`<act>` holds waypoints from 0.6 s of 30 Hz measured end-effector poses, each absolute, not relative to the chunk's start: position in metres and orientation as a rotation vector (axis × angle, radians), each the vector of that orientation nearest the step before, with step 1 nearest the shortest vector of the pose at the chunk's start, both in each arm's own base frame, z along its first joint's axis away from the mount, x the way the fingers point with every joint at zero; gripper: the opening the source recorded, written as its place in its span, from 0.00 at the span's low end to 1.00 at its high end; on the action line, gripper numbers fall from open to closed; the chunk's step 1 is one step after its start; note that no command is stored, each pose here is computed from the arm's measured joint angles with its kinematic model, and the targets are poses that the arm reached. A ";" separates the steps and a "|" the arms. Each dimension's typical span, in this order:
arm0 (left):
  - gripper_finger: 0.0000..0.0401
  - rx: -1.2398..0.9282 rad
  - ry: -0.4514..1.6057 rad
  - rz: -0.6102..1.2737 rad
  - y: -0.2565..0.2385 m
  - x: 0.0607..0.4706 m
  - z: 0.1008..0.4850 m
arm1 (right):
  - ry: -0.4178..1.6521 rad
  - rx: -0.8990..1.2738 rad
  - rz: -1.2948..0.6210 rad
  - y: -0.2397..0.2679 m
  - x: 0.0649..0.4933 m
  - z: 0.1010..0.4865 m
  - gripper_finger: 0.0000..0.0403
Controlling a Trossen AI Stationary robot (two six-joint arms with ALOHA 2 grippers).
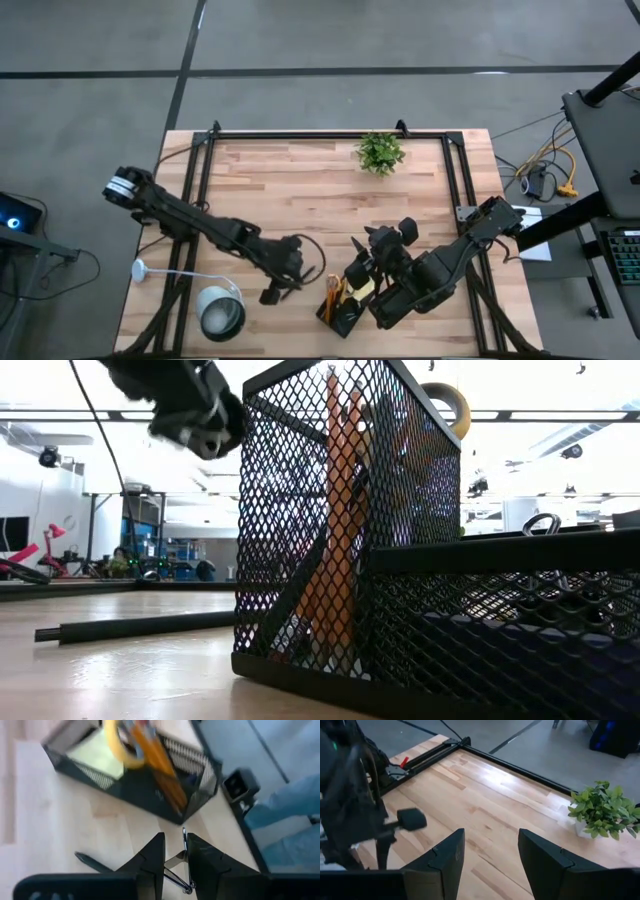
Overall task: Pick and place office supplies into organizer
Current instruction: Put the binder clip into the desk organizer
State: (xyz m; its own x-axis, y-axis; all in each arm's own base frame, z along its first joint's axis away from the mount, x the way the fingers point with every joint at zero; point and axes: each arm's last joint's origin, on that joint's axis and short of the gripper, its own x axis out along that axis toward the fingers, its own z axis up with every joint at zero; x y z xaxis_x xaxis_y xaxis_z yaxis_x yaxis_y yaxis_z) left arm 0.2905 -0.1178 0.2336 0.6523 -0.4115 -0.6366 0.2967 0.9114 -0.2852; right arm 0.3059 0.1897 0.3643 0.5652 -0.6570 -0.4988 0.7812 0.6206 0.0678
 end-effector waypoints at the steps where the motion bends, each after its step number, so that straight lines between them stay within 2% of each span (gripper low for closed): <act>1: 0.14 -0.165 0.744 -0.399 -0.115 0.290 0.238 | 0.457 0.296 -0.860 0.190 0.306 0.364 0.42; 11: 0.14 -0.261 0.604 -0.337 -0.104 0.280 0.273 | 0.408 0.286 -0.875 0.181 0.303 0.373 0.42; 18: 0.14 -0.359 0.442 -0.359 -0.105 0.283 0.297 | 0.277 0.261 -0.897 0.170 0.295 0.392 0.42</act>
State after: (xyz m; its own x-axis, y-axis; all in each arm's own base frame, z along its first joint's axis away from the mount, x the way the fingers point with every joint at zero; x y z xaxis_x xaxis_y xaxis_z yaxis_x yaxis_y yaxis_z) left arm 0.2835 -0.1053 0.2971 0.8439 -0.4089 -0.3473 0.2559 0.8758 -0.4092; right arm 0.2946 0.1699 0.3916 0.5932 -0.7283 -0.3431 0.7950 0.5972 0.1067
